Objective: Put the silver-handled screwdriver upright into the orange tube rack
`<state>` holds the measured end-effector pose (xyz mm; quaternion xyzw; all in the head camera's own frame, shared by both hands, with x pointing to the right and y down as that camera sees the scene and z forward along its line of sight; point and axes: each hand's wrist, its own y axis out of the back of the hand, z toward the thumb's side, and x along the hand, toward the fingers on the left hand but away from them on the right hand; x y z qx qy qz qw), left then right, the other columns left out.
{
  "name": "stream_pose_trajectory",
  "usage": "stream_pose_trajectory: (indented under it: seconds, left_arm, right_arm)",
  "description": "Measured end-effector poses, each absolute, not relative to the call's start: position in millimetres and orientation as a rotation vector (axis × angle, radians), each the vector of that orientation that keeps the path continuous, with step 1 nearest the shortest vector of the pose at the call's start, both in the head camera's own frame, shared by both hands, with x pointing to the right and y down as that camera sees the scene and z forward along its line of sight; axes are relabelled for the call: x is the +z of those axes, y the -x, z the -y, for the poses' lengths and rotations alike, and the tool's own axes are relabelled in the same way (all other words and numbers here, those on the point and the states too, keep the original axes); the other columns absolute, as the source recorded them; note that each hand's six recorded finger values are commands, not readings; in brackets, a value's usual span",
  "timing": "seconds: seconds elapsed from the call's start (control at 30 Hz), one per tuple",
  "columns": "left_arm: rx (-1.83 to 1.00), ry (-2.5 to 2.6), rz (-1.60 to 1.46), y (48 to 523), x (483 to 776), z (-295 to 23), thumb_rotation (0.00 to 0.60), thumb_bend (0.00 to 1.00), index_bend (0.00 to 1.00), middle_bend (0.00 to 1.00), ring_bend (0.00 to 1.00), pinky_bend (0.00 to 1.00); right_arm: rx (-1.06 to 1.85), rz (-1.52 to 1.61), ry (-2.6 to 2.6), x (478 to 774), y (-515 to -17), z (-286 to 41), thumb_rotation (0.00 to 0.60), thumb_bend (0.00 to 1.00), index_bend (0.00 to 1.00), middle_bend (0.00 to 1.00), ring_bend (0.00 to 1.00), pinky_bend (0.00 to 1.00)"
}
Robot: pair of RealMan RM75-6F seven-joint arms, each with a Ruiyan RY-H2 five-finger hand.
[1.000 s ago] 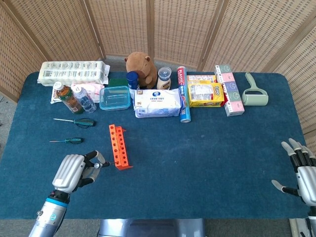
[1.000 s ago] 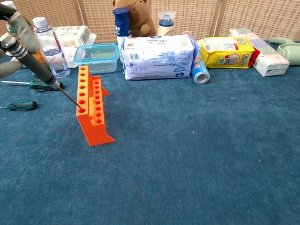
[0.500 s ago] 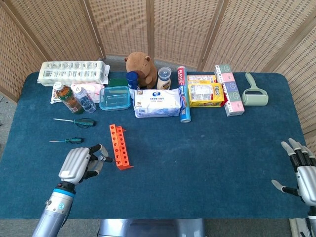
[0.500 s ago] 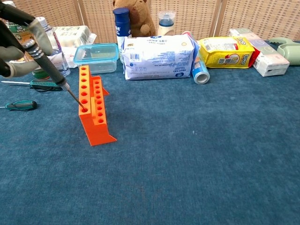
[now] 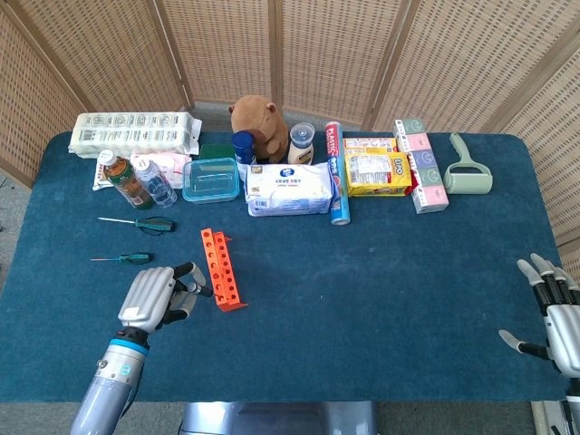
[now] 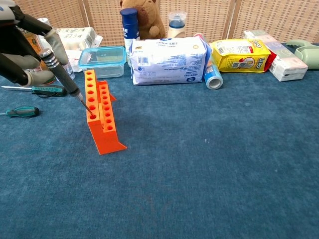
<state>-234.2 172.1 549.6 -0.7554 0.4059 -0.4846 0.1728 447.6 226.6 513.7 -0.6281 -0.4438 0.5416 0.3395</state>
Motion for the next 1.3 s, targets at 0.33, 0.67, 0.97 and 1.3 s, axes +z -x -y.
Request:
stream_pose_trajectory:
  seconds: [0.33,0.67,0.97,1.3]
  left_arm:
    - [-1.435,2.082,-1.074,221,554,-167,0.600,0.42,0.50,1.00,1.00,1.00]
    - [-1.474,2.058,-1.040,208,557,-171,0.600,0.42,0.50,1.00,1.00,1.00]
    - [-1.495,2.044,-1.015,204,559,-173,0.600,0.42,0.50,1.00,1.00,1.00]
    - [-1.522,2.043,-0.998,202,562,-176,0.600,0.42,0.50,1.00,1.00,1.00]
  right_arm:
    - [1.411,1.153,1.638,514,-447,-227,0.600,0.00,0.04,0.00,0.00,0.00]
    - [1.407,1.161,1.640,512,-448,-226,0.600,0.00,0.04,0.00,0.00,0.00]
    - [1.403,1.166,1.644,511,-449,-226,0.600,0.00,0.04,0.00,0.00,0.00]
    - [1.399,1.174,1.647,509,-450,-226,0.600,0.00,0.04,0.00,0.00,0.00]
